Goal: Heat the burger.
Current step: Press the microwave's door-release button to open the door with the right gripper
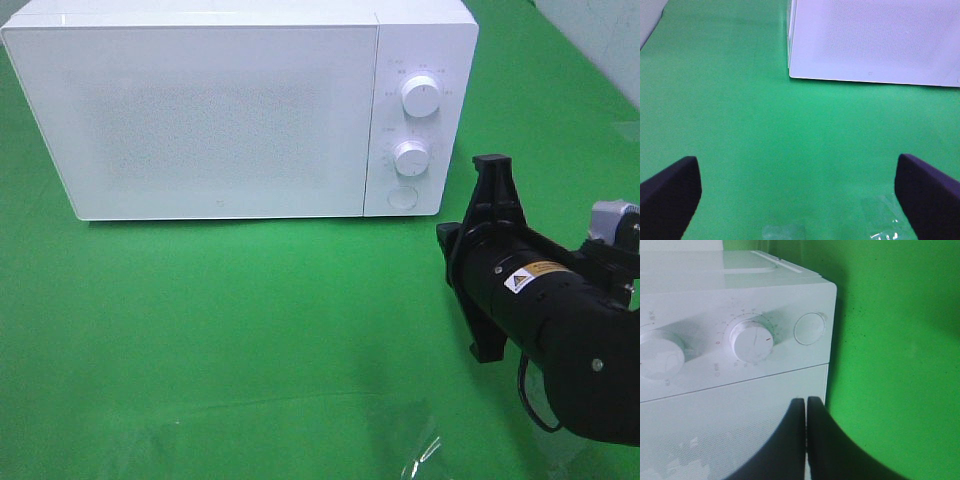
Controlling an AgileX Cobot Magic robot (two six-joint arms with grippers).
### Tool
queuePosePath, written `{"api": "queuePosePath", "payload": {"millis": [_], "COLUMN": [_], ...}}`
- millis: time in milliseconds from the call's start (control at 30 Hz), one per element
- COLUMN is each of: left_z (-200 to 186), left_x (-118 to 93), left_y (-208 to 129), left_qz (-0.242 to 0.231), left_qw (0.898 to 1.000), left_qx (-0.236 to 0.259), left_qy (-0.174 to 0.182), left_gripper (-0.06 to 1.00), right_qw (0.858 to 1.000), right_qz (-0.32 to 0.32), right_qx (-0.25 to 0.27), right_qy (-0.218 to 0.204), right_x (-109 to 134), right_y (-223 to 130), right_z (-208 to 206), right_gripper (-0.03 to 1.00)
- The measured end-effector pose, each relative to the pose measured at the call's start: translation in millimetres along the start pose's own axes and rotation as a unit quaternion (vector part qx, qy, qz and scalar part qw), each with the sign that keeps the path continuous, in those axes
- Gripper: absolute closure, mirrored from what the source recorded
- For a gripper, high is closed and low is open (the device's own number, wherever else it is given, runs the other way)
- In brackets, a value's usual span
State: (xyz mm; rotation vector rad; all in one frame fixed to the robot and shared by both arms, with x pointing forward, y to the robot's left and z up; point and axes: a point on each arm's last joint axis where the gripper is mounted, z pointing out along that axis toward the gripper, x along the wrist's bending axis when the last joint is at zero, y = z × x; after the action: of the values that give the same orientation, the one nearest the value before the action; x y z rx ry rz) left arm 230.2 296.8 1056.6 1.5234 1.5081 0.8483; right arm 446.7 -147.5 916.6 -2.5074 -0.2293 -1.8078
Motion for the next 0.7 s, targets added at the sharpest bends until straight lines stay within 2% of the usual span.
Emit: {"api": "queuePosePath", "payload": {"millis": [167, 500, 700], "left_z": [0.0, 0.0, 0.0], "left_x": [0.0, 0.0, 0.0], "left_y": [0.0, 0.0, 0.0], "left_qz": [0.0, 0.0, 0.0], "left_qw": [1.0, 1.0, 1.0], "left_qx": [0.0, 0.0, 0.0], "left_qy": [0.0, 0.0, 0.0], "left_gripper": [-0.02, -0.02, -0.02], "right_qw": [1.0, 0.999, 0.999], "right_qz": [0.014, 0.024, 0.025], "right_qx": [-0.003, -0.03, -0.022], "right_qy": [-0.014, -0.028, -0.029], "right_x": [-7.0, -6.7, -1.7], "right_y": [0.0, 19.5, 18.3], "right_z": [3.0, 14.4, 24.9], "right_gripper": [0.96, 0.96, 0.96]}}
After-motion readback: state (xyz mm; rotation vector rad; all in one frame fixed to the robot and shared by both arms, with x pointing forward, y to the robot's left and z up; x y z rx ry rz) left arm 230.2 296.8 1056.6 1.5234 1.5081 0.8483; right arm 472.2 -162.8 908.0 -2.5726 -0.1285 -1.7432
